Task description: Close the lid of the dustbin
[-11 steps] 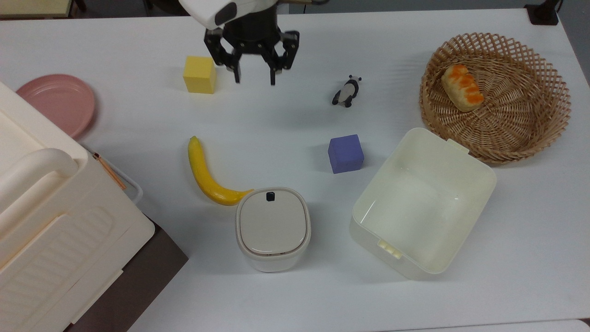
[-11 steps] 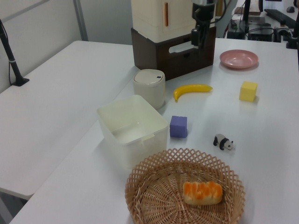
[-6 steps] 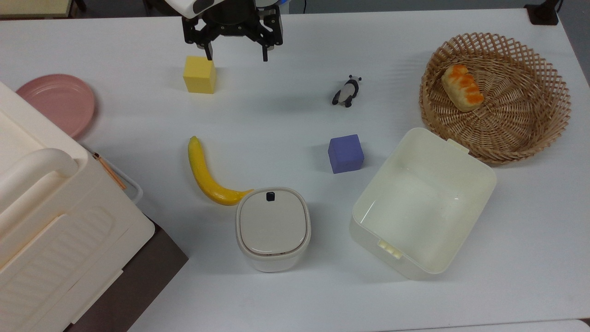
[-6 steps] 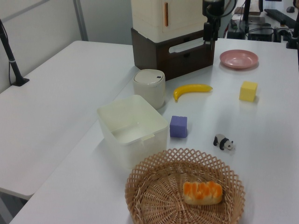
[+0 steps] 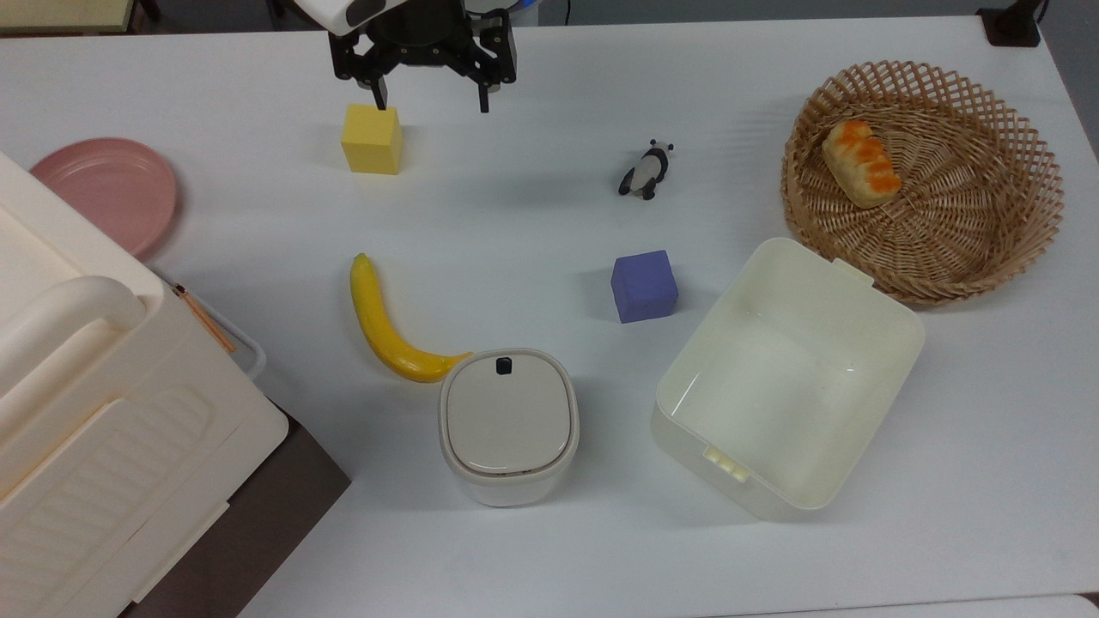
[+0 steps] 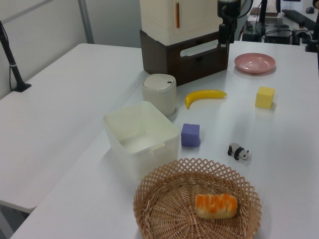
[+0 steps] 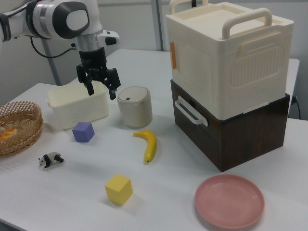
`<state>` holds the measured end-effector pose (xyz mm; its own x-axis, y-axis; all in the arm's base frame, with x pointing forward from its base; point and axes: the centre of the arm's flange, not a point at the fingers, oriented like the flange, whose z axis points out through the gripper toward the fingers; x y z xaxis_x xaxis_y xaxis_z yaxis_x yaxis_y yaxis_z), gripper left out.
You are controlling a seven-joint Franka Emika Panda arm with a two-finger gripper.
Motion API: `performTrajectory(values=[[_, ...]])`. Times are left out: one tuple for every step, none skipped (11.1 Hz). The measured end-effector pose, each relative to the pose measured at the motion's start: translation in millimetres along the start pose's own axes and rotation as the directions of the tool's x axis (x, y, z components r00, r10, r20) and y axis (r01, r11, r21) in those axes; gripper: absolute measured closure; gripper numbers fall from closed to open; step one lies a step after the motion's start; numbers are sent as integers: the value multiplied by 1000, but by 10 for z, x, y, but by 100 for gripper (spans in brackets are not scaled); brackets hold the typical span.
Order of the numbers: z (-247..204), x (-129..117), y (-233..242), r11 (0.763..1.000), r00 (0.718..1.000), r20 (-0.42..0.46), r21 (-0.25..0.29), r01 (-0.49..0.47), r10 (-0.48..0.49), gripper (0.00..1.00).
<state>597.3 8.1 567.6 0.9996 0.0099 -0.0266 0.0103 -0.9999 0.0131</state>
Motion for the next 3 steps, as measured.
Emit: performTrajectory(values=[[-6,-3,36,1000,1000,-1,0,-6,6,0],[-13,-6,63,1000,1000,-2,1,-10,10,0],[-16,-8,68,1000,1000,-3,1,-11,11,0]])
